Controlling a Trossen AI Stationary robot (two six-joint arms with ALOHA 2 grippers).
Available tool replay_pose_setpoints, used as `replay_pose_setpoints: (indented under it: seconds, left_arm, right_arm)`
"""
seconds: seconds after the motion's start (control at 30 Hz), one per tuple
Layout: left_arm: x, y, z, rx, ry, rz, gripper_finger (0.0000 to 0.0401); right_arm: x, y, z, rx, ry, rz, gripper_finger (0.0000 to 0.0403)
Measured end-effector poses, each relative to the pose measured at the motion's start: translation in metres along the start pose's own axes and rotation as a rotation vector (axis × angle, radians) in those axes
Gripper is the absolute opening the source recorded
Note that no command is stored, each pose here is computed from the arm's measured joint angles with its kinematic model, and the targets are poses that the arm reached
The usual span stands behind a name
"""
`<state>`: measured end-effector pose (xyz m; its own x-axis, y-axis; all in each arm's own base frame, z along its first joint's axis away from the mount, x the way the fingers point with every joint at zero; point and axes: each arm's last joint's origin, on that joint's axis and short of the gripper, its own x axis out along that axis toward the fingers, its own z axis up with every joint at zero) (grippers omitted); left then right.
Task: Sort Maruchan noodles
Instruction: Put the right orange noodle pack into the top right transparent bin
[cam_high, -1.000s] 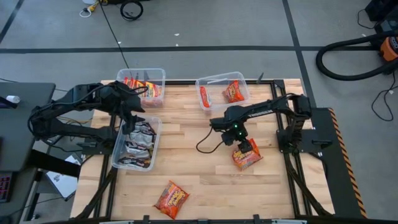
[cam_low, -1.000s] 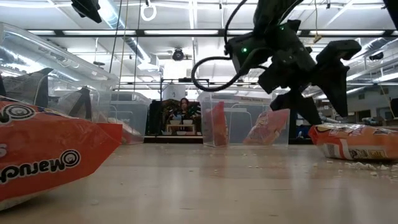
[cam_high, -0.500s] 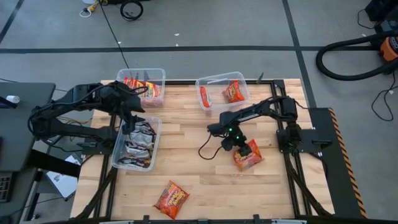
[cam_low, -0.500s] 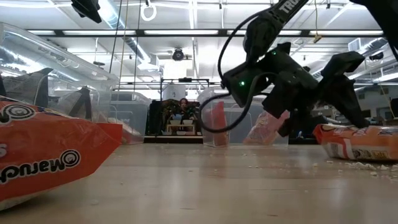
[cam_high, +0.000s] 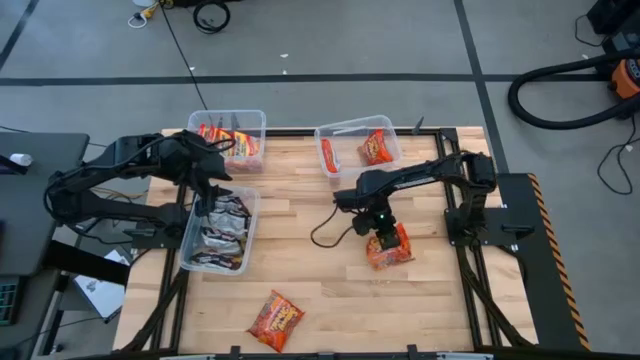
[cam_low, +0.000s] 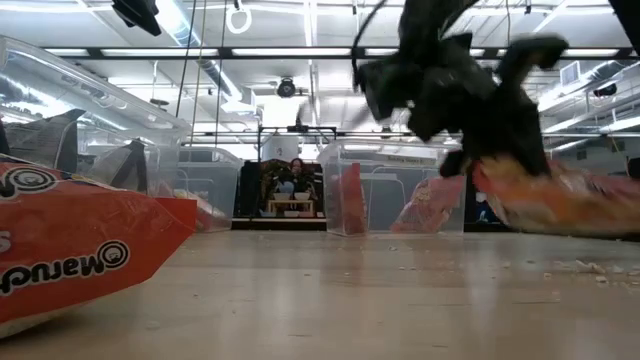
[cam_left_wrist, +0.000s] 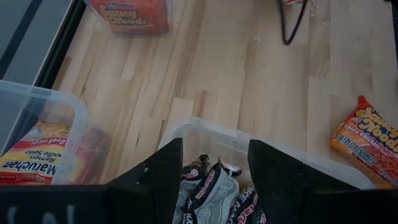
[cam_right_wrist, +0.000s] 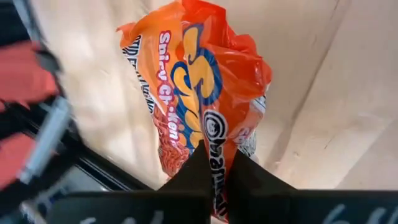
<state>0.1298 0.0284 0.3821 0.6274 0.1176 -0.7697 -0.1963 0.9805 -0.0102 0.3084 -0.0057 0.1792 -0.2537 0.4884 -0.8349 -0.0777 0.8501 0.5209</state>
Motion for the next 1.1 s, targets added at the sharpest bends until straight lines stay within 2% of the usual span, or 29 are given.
replay_pose_setpoints:
  seconds: [0.17, 0.33, 0.5, 0.67, 0.83, 0.93, 1.1]
  left_arm:
    - [-0.003, 0.0, -0.002, -0.025, -0.01, 0.004, 0.0188]
    - [-0.003, 0.001, -0.002, -0.077, -0.011, 0.05, 0.0188]
    - [-0.003, 0.004, -0.001, -0.036, -0.019, 0.156, 0.0188]
    - [-0.004, 0.008, 0.002, 0.09, -0.033, 0.29, 0.0188]
    - [-0.005, 0.01, 0.006, 0.198, -0.042, 0.376, 0.0188]
    - [-0.005, 0.01, 0.007, 0.225, -0.046, 0.378, 0.0188]
    - [-0.005, 0.011, 0.008, 0.226, -0.061, 0.379, 0.0188]
  right_arm:
    - [-0.048, 0.027, 0.0, 0.077, -0.177, -0.057, 0.0017]
    - [-0.115, 0.056, -0.005, 0.242, -0.445, -0.186, 0.0031]
    - [-0.188, 0.069, -0.025, 0.558, -0.795, -0.357, 0.0025]
    - [-0.237, 0.053, -0.053, 0.941, -1.086, -0.481, 0.0024]
    - [-0.248, 0.016, -0.073, 1.228, -1.131, -0.492, 0.0024]
    - [-0.244, -0.009, -0.075, 1.325, -1.069, -0.455, 0.0021]
    - [-0.232, -0.049, -0.057, 1.412, -0.947, -0.443, 0.002]
